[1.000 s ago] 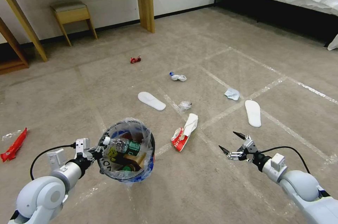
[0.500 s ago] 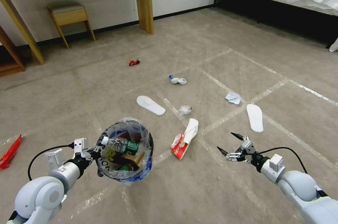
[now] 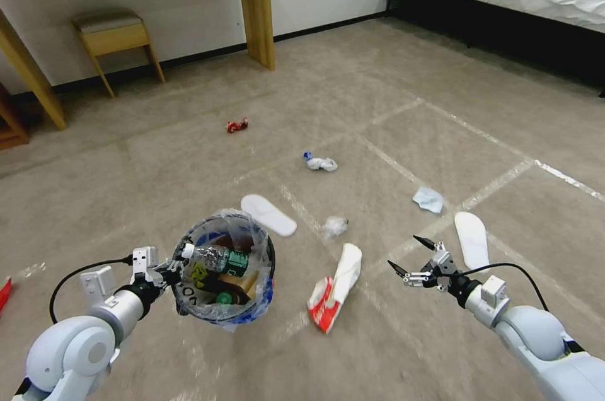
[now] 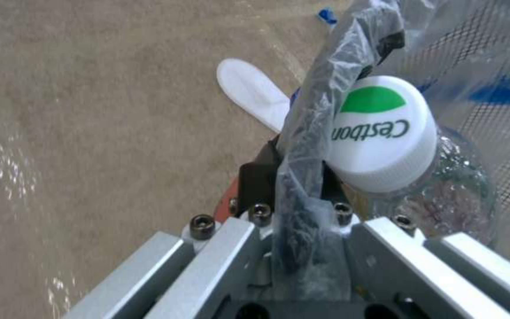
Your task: Pick up the trash bin and place the garbage on the floor into it.
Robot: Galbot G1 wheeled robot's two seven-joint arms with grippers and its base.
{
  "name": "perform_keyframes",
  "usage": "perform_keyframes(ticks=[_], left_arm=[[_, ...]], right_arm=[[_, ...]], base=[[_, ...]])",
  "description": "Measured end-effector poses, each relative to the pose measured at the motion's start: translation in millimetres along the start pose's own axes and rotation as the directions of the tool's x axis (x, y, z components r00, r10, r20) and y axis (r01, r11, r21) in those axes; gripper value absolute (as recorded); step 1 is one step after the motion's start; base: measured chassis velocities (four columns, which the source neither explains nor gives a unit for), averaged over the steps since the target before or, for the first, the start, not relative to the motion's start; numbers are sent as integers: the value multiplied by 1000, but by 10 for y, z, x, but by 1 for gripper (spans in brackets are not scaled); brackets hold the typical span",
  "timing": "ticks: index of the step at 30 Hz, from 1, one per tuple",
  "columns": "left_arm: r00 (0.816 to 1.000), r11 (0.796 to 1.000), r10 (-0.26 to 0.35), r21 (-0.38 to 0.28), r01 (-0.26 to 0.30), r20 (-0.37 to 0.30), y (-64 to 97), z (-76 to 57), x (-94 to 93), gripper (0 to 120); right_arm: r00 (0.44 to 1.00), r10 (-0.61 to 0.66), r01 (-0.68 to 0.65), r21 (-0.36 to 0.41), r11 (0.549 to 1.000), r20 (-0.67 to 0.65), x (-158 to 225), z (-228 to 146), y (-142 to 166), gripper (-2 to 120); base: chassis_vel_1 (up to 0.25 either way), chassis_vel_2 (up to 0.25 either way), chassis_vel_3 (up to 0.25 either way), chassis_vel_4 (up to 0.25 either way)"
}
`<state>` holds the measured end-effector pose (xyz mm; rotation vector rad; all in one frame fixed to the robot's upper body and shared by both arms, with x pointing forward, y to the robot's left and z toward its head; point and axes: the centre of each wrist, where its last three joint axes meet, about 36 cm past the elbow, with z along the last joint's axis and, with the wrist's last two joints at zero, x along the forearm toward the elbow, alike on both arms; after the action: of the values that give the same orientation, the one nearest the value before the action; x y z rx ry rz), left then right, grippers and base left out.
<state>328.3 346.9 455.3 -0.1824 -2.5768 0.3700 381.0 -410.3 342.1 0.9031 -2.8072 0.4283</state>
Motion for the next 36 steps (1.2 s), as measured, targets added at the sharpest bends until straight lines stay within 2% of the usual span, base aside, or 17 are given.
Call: perform_keyframes(ticks=[12, 17, 19, 26, 28, 30, 33, 34, 35, 36], left_arm=[[1000, 1000, -14, -8, 14, 2, -23, 10, 41, 1], [999, 999, -44, -22, 44, 0, 13, -26, 70, 1], [999, 998, -54, -37, 54, 1, 19, -42, 107, 1], [998, 997, -56, -50, 56, 5, 5, -46, 113, 1], [998, 997, -59, -47, 59, 5, 16, -38, 103, 1], [998, 996, -71, -45, 71, 3, 63, -22, 91, 1], [997, 996, -74, -44, 74, 5, 84, -24, 93, 1], [997, 996, -79, -45, 79, 8, 118, -42, 84, 1], [997, 996, -79, -45, 79, 8, 118, -42, 84, 1], [997, 996, -78, -48, 79, 12, 146, -79, 43, 1]], right_arm=[[1000, 5, -5, 20, 1000, 0, -46, -80, -12, 100], [1000, 6, -6, 10, 1000, -4, -104, -241, -62, 100], [999, 9, -9, -8, 1000, -44, -163, -377, -45, 100], [994, -13, 8, -50, 999, -108, -332, -656, 6, 100], [993, -27, 22, -47, 999, -116, -407, -716, 31, 100], [990, -76, 76, -5, 997, -120, -627, -851, 40, 100], [986, -100, 101, 4, 995, -136, -714, -863, 70, 100], [979, -118, 123, 22, 992, -167, -862, -921, 56, 100], [979, -118, 123, 22, 992, -167, -862, -921, 56, 100], [968, -114, 126, 40, 991, -225, -916, -968, -15, 100]], base=[[21, -16, -8, 10], [0, 0, 0, 0], [0, 0, 0, 0], [0, 0, 0, 0], [0, 0, 0, 0], [0, 0, 0, 0], [0, 0, 0, 0], [0, 0, 0, 0], [0, 0, 0, 0], [0, 0, 0, 0]])
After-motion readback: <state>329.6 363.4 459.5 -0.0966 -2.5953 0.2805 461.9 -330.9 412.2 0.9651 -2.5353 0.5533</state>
